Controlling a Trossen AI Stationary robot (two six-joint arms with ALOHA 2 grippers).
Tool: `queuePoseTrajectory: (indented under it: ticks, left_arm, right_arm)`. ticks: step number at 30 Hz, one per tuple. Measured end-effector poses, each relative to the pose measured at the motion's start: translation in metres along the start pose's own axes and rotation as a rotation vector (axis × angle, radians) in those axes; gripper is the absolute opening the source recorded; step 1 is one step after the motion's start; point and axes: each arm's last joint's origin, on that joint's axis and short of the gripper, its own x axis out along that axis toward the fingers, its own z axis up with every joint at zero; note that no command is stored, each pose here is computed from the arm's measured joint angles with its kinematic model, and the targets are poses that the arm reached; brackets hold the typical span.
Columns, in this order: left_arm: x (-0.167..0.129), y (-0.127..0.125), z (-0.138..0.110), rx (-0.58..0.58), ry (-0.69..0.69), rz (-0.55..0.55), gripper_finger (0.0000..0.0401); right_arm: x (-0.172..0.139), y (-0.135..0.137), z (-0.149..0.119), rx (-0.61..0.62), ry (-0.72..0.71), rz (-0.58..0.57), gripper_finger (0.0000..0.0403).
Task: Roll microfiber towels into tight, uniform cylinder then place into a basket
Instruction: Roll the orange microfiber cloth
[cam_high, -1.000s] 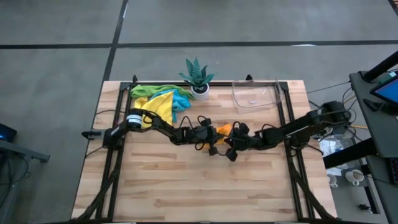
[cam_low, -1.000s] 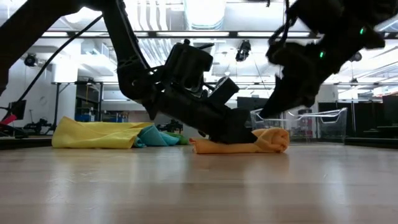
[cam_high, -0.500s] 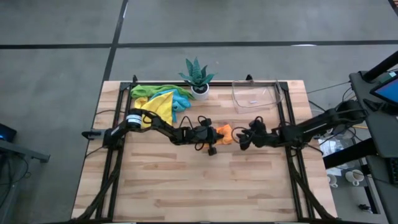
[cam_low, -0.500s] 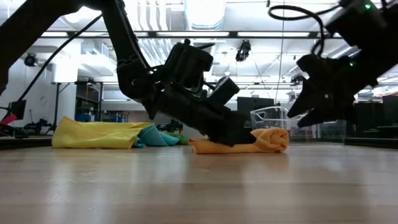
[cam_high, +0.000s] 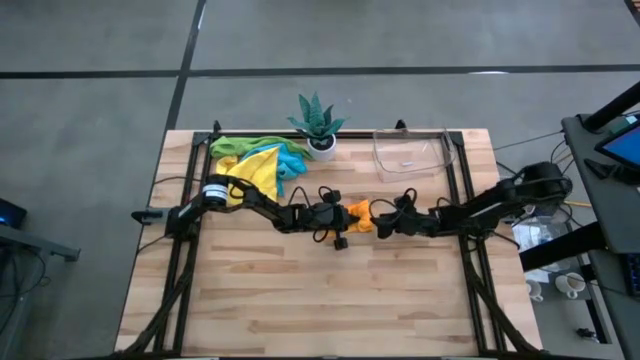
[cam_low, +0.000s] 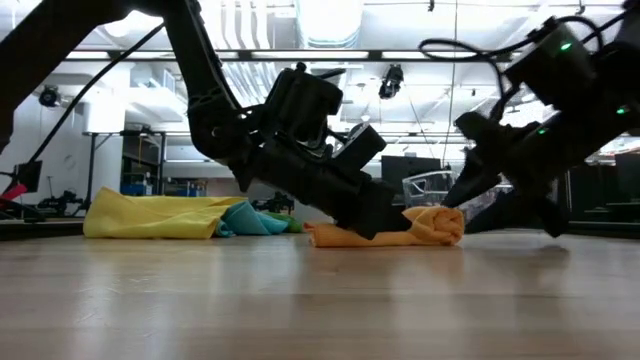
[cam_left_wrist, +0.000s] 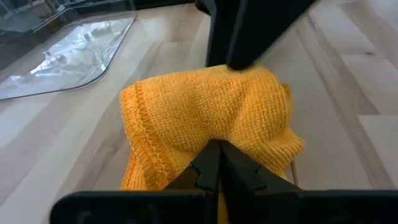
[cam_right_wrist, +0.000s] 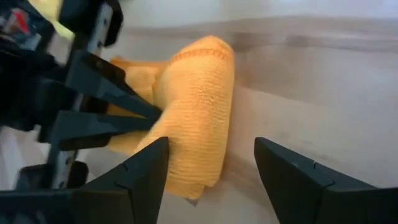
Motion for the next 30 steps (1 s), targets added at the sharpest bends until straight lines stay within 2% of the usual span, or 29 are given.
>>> queuePoseTrajectory:
  ticks: [8,14,20,26,30]
  left_arm:
    - [0.0,0.0,-0.001,0.003,0.009,-0.001,0.0]
    - [0.0,0.0,-0.002,0.007,0.023,-0.002,0.0]
    - [0.0,0.0,-0.002,0.007,0.024,-0.002,0.0]
    - [0.0,0.0,-0.001,0.008,0.025,-0.002,0.0]
    - [0.0,0.0,-0.002,0.009,0.026,-0.002,0.0]
  right_arm:
    - [0.021,0.016,0.006,-0.075,0.046,0.006,0.0231]
    - [0.012,0.026,0.018,-0.141,0.038,0.048,0.0226]
    - [-0.001,0.022,0.022,-0.085,0.045,0.03,0.0226]
    - [0.006,0.012,0.017,-0.04,0.055,-0.014,0.0226]
    - [0.015,0.018,0.017,-0.038,0.027,0.041,0.0223]
